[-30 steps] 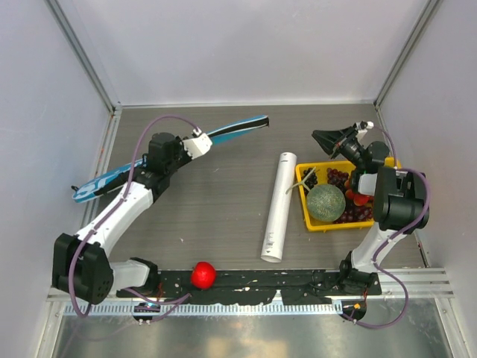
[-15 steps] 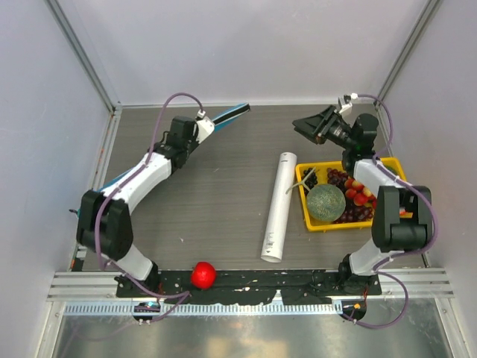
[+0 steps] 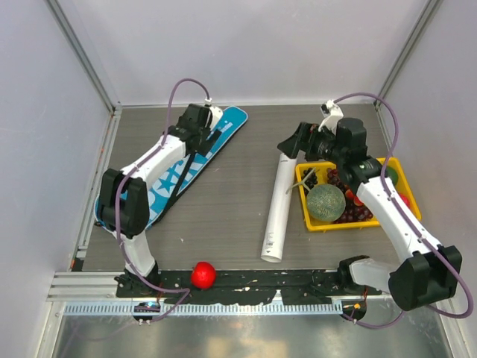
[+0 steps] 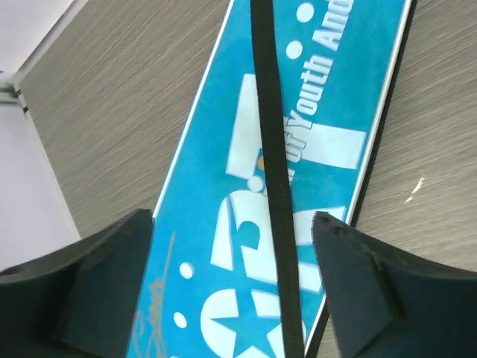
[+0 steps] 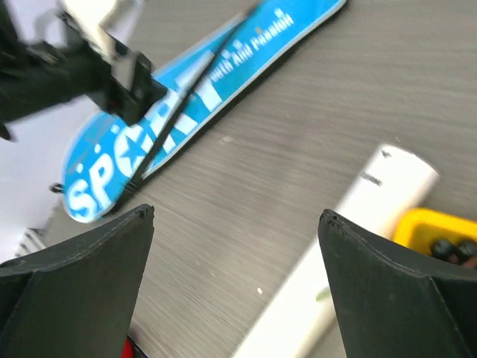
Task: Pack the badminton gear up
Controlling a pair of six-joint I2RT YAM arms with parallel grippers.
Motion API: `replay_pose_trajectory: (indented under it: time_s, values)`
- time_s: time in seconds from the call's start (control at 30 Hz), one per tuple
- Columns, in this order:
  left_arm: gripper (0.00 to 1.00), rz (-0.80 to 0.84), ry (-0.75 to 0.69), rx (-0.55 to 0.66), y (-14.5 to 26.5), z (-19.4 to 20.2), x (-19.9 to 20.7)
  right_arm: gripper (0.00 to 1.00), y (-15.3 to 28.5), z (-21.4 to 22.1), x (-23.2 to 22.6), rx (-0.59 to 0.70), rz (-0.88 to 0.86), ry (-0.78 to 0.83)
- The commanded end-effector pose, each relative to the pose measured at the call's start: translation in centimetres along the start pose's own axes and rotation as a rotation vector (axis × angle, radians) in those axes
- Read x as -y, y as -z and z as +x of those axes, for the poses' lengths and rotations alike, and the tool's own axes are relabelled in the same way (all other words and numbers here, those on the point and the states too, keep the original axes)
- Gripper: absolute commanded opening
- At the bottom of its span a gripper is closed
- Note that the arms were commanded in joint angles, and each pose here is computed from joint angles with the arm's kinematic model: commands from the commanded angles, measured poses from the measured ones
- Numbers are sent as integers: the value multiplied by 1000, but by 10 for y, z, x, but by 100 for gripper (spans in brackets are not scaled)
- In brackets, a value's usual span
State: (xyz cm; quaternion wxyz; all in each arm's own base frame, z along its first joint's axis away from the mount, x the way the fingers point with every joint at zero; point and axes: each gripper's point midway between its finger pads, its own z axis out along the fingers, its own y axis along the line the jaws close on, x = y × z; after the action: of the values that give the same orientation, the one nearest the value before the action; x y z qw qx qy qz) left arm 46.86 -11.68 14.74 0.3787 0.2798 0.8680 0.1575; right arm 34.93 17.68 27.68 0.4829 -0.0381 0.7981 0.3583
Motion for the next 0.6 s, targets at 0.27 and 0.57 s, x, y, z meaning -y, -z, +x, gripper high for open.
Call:
replay_pose_trajectory:
  time_s: [0.27,0.57]
  values:
    - [100,177,257,409,150,-67,-20,95,58,91,40,-153,248,82]
    - [100,545,516,619,250,-23,38,95,95,91,2,-101,124,119]
